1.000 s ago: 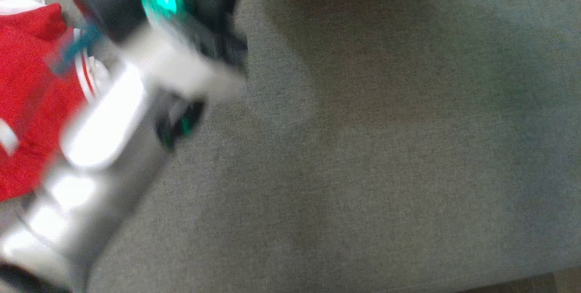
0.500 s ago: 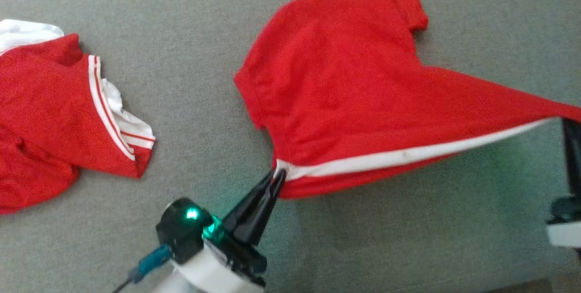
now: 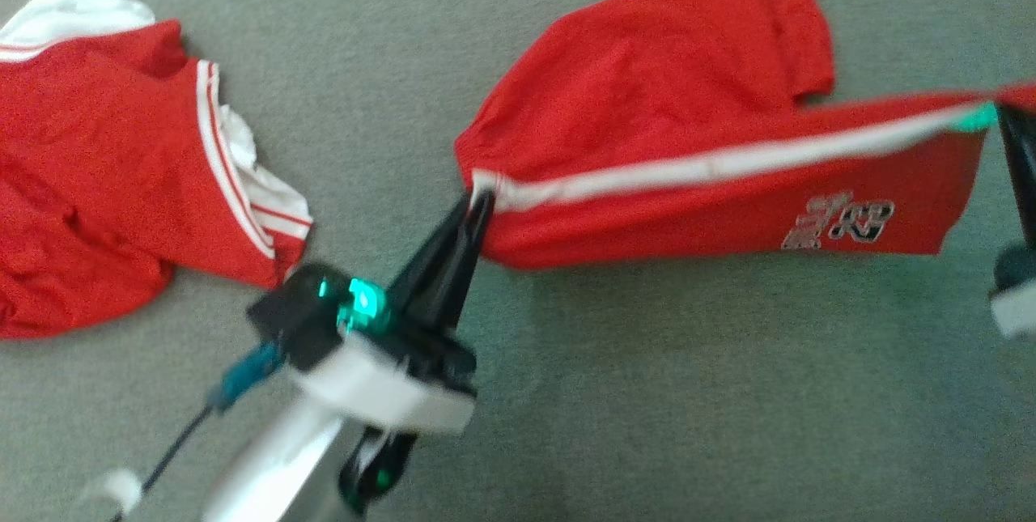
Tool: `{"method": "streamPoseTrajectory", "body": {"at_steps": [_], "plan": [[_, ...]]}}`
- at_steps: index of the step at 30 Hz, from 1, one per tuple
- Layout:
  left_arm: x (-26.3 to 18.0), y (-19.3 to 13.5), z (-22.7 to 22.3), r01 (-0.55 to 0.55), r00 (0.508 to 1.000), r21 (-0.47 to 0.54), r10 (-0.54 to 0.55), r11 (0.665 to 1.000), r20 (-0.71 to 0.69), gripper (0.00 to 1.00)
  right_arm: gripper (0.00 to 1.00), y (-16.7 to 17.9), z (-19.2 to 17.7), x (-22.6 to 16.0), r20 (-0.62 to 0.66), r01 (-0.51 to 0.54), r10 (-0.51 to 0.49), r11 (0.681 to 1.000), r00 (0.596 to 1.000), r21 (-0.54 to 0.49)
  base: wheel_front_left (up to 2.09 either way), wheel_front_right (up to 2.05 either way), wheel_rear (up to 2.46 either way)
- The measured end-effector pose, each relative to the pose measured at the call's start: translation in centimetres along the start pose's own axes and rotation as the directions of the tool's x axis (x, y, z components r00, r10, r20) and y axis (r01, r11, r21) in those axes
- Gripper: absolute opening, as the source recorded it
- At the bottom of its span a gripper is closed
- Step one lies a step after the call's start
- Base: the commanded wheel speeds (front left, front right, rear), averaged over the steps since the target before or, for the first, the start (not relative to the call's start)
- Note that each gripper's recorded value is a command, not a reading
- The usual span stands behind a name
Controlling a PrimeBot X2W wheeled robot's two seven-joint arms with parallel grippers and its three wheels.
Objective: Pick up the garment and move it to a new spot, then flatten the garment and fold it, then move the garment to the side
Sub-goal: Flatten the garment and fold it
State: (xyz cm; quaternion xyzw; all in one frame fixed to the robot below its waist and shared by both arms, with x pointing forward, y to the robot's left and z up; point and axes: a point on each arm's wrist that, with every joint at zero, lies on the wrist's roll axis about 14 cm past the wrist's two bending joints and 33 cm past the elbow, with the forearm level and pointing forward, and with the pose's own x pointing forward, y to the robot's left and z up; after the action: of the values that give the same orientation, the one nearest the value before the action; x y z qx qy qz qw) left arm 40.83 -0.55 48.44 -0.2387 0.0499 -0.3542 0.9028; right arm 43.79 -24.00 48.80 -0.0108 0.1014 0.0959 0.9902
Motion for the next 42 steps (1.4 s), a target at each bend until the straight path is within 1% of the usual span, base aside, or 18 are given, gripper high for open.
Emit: {"method": "streamPoseTrajectory", "body": {"at_steps": [3,7,12,13,14,19,20,21,22,25,27,29,31,33,36,39,42], "plan": [[1.7,1.9,0.3,-0.043,0.999,0.013,0.043,0.999,0.003,0.00,0.00,0.3,-0.4,3.6,-0.057,-0.049,0.047,0.998,0.997,-0.040,0.00,0.00,0.00],[3.7,3.9,0.3,-0.091,0.996,-0.011,0.091,0.996,0.002,0.00,0.00,0.4,-1.3,7.9,-0.127,-0.094,0.084,0.993,0.988,-0.072,0.00,0.00,0.00],[5.1,7.1,0.2,-0.158,0.987,0.004,0.158,0.987,-0.009,0.00,0.00,1.4,-2.1,12.5,-0.177,-0.152,0.131,0.982,0.976,-0.110,0.00,0.00,0.00],[5.2,7.7,0.1,-0.168,0.986,0.007,0.168,0.986,-0.013,0.00,0.00,1.6,-2.4,13.2,-0.190,-0.162,0.138,0.980,0.972,-0.115,0.00,0.00,0.00],[5.2,7.7,0.1,-0.168,0.986,0.007,0.168,0.986,-0.013,0.00,0.00,1.6,-2.4,13.2,-0.190,-0.162,0.138,0.980,0.972,-0.115,0.00,0.00,0.00],[5.6,9.7,-0.5,-0.211,0.977,0.008,0.211,0.978,-0.032,0.00,0.00,2.6,-4.1,16.5,-0.239,-0.200,0.165,0.971,0.957,-0.128,0.00,0.00,0.00],[5.5,10.0,-0.6,-0.221,0.975,0.000,0.221,0.975,-0.031,0.00,0.02,2.9,-4.4,17.0,-0.243,-0.207,0.172,0.970,0.955,-0.127,0.00,0.00,0.00],[5.5,10.3,-0.8,-0.230,0.973,-0.003,0.230,0.973,-0.035,0.39,0.52,3.1,-4.7,17.4,-0.242,-0.210,0.177,0.971,0.954,-0.117,0.00,0.00,0.00],[5.3,10.5,-1.0,-0.238,0.971,-0.007,0.238,0.971,-0.036,1.00,1.00,3.2,-5.0,17.7,-0.238,-0.208,0.179,0.972,0.955,-0.105,0.00,0.00,0.00],[5.1,10.8,-0.9,-0.256,0.966,-0.005,0.256,0.967,-0.026,1.00,1.00,3.3,-5.3,18.3,-0.202,-0.191,0.176,0.980,0.963,-0.058,0.00,0.00,0.00],[4.9,10.9,-0.4,-0.273,0.962,0.025,0.273,0.962,-0.014,1.00,1.00,3.7,-5.0,18.2,-0.170,-0.183,0.177,0.983,0.969,-0.017,0.00,0.00,0.00],[4.6,11.1,1.4,-0.308,0.951,0.069,0.306,0.949,0.045,1.00,1.00,3.6,-4.4,18.0,-0.133,-0.169,0.171,0.985,0.976,0.027,0.00,0.00,0.00],[3.9,11.0,3.3,-0.348,0.935,0.126,0.334,0.929,0.116,1.00,1.00,3.4,-4.5,17.3,-0.127,-0.149,0.158,0.986,0.979,0.077,0.00,0.00,0.00],[2.7,10.5,4.5,-0.390,0.917,0.188,0.361,0.901,0.172,1.00,1.00,2.9,-5.7,16.1,-0.158,-0.123,0.140,0.986,0.978,0.108,0.00,0.00,0.00],[0.2,9.7,4.8,-0.445,0.892,0.243,0.402,0.862,0.206,1.00,1.00,1.9,-8.1,14.0,-0.237,-0.072,0.102,0.988,0.966,0.134,0.00,0.00,0.00],[-2.0,8.8,4.6,-0.479,0.875,0.272,0.433,0.834,0.216,1.00,1.00,1.4,-9.9,12.9,-0.306,-0.031,0.078,0.987,0.949,0.155,0.00,0.00,0.00],[-3.9,8.6,4.7,-0.514,0.856,0.277,0.465,0.812,0.225,1.00,1.00,1.9,-11.2,12.8,-0.368,-0.015,0.082,0.983,0.926,0.182,0.00,0.00,0.00]]}}
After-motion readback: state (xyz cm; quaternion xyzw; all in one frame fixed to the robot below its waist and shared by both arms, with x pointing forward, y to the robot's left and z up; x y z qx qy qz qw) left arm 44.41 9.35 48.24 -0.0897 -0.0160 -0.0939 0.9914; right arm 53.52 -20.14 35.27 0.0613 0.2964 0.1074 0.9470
